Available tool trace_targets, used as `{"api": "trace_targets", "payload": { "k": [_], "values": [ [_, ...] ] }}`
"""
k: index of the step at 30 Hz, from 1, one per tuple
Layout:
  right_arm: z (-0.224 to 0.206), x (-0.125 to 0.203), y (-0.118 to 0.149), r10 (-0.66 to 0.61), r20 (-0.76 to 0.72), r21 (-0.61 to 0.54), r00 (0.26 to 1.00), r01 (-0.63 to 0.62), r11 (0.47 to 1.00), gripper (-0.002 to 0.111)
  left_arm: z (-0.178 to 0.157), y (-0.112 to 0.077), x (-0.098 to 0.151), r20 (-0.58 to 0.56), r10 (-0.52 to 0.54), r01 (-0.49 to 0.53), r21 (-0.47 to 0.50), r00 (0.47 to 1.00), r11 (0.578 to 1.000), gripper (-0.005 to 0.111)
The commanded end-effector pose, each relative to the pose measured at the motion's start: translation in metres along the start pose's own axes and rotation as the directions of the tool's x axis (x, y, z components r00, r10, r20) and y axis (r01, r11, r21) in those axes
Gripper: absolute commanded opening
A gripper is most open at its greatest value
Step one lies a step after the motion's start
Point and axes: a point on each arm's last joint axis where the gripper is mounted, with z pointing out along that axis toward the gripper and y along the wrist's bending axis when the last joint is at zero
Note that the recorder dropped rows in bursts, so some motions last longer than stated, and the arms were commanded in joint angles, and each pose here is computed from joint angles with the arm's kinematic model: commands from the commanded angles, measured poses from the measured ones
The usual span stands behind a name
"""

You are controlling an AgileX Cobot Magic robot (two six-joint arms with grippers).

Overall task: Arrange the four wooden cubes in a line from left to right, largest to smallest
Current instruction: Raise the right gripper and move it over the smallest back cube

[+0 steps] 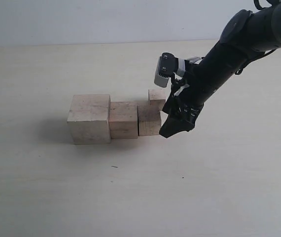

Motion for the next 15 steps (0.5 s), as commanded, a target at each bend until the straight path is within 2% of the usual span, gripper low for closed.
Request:
{"api": "trace_targets", "payload": {
  "k": [1, 4, 6, 12, 14, 15],
  "values": [
    [0.003, 0.0, 0.0, 0.016, 0.018, -0.019, 1.0, -0.016, 1.0, 0.07, 0.0, 0.0, 0.0, 0.01, -0.003, 0.003, 0.0, 1.0, 1.0, 0.0],
    [0.0, 0.001, 0.001, 0.013, -0.014, -0.009, 1.0, -0.013, 1.0, 0.07, 0.0, 0.0, 0.0, 0.01, -0.003, 0.003, 0.0, 1.0, 1.0, 0.0],
    [-0.012, -0.002, 0.003, 0.06, -0.025, 0.019, 0.998, -0.06, 0.998, 0.07, 0.0, 0.0, 0.0, 0.01, -0.003, 0.003, 0.0, 1.0, 1.0, 0.0],
    [-0.057, -0.024, 0.013, 0.135, 0.064, 0.149, 0.989, -0.143, 0.978, 0.068, 0.0, 0.0, 0.0, 0.01, -0.003, 0.003, 0.0, 1.0, 1.0, 0.0],
    [-0.071, -0.035, 0.009, 0.217, 0.179, 0.24, 0.96, -0.256, 0.936, 0.057, 0.0, 0.0, 0.0, 0.01, -0.003, 0.003, 0.0, 1.0, 1.0, 0.0],
    [-0.074, -0.038, 0.009, 0.265, 0.233, 0.237, 0.936, -0.319, 0.918, 0.05, 0.0, 0.0, 0.0, 0.01, -0.003, 0.003, 0.0, 1.0, 1.0, 0.0]
  ]
}}
